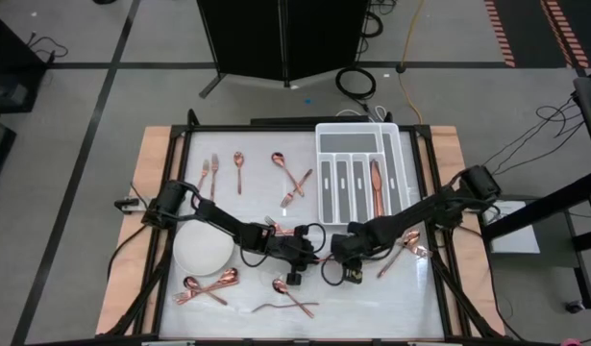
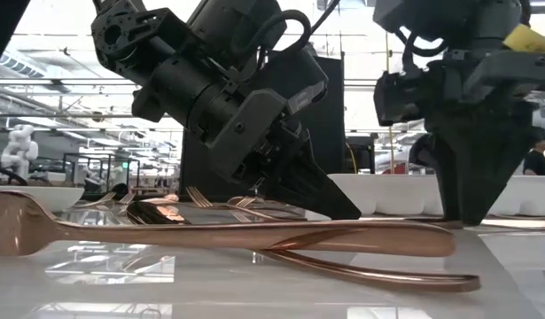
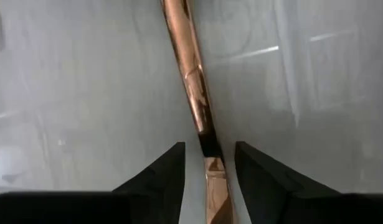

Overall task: Sort silverware
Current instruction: Put the bronze knife into the silverware tray

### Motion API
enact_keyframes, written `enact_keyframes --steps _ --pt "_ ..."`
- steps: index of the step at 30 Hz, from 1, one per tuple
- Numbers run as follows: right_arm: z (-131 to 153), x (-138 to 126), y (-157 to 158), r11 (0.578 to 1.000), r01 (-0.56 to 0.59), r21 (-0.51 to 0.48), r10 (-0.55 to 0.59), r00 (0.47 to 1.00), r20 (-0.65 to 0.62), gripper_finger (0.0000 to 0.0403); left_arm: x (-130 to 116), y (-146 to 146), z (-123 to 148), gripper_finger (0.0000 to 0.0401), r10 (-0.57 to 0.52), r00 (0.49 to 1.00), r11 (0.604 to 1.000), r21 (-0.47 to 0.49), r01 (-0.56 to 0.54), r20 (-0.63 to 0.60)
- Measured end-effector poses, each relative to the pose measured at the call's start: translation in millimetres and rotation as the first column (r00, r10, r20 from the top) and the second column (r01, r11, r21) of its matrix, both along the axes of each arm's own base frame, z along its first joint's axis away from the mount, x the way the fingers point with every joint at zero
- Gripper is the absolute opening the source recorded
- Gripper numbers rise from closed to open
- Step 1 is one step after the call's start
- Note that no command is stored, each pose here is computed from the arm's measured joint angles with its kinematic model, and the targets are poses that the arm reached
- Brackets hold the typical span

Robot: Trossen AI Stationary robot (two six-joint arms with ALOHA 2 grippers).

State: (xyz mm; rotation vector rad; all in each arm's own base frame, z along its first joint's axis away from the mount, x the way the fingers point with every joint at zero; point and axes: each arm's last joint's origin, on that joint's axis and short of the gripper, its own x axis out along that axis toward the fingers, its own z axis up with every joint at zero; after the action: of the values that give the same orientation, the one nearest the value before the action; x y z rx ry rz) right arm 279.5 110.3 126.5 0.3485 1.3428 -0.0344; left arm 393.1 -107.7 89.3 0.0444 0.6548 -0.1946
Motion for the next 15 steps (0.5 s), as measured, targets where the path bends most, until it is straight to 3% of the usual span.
enact_keyframes --steps 3,7,10,15 --pt "-5.6 -6.9 1.2 1.000 -0.002 -0.028 0.002 1.000 -0.003 0.0102 0.4 0.2 0.5 0.0033 0.008 1.000 1.000 0.006 -0.008 0.002" --pt "-5.0 -9.8 10.4 0.994 -0.052 -0.099 0.054 0.998 0.020 0.0019 -1.1 0.1 8.9 0.0033 0.044 0.999 0.994 0.095 -0.047 0.029" --pt "-0.8 -7.7 18.7 0.989 -0.067 -0.133 0.073 0.997 0.036 0.0017 -3.1 -2.8 27.1 0.0032 0.105 0.990 0.983 0.140 -0.117 0.088" --pt "18.8 -0.1 32.2 0.978 -0.100 -0.185 0.112 0.992 0.058 0.0006 -5.9 -8.9 56.1 0.0032 0.114 0.978 0.983 0.123 -0.137 0.173"
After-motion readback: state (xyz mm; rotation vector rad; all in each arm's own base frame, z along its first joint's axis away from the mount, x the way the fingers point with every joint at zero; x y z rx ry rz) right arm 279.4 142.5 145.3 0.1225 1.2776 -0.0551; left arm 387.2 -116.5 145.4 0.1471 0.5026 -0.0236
